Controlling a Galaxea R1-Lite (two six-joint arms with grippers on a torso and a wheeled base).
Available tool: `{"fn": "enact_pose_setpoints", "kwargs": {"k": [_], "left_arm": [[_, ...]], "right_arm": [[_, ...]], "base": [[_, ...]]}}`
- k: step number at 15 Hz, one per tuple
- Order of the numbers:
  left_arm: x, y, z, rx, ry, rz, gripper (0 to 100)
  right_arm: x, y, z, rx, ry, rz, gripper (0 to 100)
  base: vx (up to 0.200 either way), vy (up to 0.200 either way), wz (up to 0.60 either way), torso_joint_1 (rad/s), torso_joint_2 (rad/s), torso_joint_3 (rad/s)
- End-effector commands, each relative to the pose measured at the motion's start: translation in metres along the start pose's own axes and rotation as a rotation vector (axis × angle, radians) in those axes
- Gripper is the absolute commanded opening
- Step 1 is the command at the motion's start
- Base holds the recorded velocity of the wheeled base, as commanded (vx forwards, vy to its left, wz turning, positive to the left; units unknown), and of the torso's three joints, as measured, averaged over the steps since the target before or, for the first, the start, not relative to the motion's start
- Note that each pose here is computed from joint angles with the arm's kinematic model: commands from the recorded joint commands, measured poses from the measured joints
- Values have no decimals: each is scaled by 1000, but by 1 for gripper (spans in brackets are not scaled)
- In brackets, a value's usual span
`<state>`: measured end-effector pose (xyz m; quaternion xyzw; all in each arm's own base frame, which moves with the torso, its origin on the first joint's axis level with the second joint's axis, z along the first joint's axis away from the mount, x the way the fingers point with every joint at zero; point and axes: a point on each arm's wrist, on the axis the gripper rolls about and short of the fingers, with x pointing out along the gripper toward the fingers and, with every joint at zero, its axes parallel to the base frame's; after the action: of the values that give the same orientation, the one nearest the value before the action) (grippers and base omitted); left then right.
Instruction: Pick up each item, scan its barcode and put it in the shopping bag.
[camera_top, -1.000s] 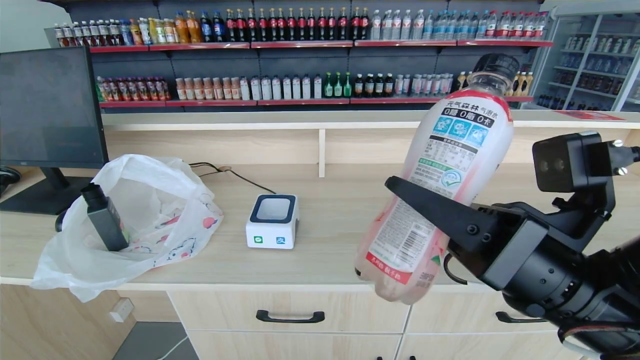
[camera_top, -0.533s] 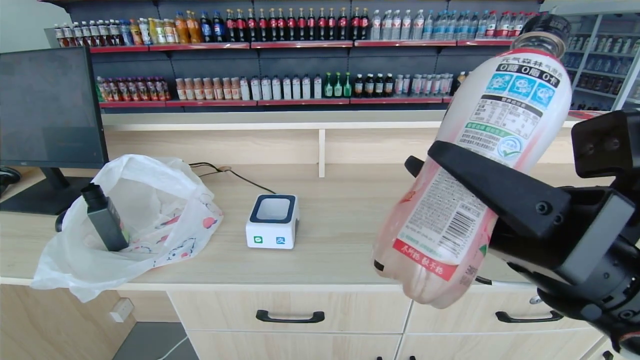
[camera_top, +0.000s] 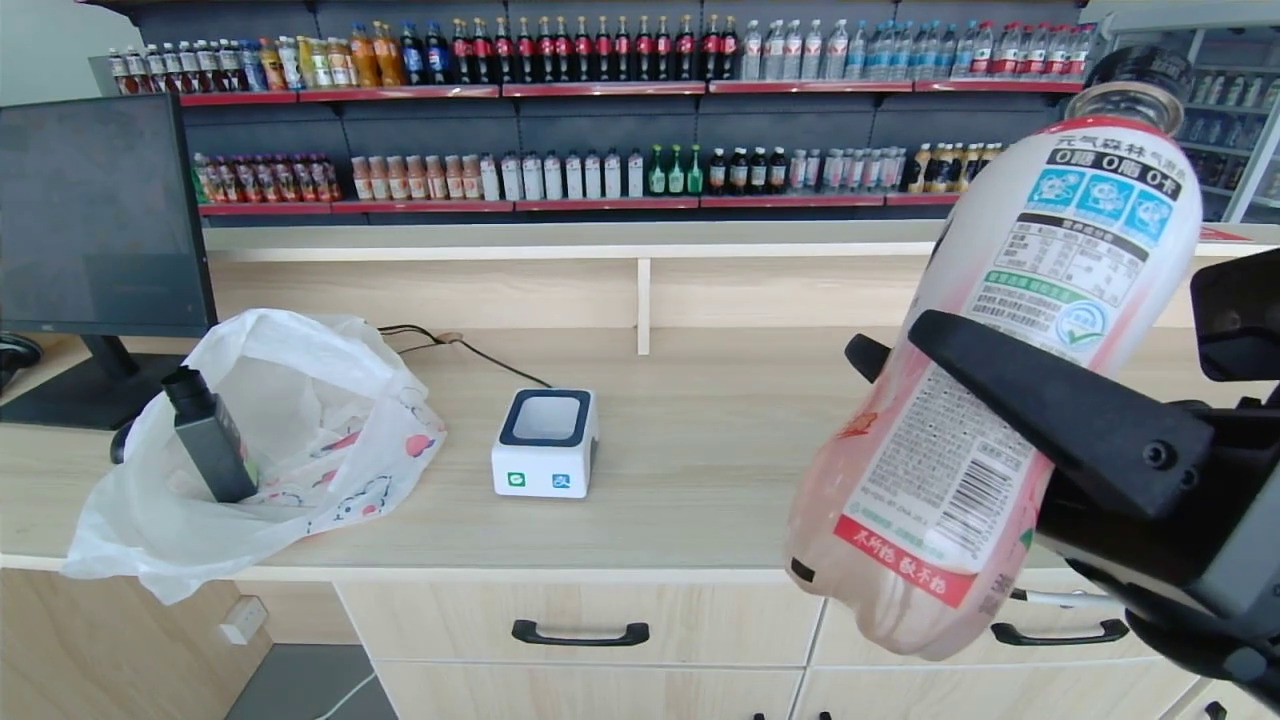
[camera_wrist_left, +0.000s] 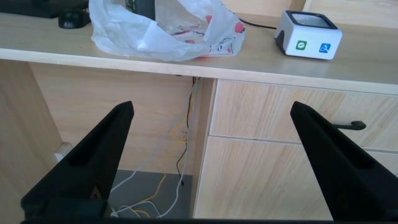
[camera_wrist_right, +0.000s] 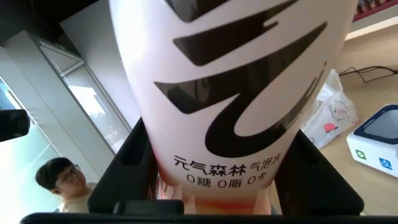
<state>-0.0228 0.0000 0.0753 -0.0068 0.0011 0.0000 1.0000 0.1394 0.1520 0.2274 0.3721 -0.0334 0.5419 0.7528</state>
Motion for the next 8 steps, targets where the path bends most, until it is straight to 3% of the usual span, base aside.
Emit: {"fn": "enact_pose_setpoints", "kwargs": {"k": [1, 8], "left_arm": [[0, 0, 0, 0, -1, 0, 100], [0, 0, 0, 1, -1, 0, 100]], "right_arm": [[-2, 1, 1, -1, -2, 4, 0], [-4, 0, 3, -3, -11, -9, 0]], "base": [[0, 0, 0, 0, 0, 0], [0, 0, 0, 0, 0, 0]]}}
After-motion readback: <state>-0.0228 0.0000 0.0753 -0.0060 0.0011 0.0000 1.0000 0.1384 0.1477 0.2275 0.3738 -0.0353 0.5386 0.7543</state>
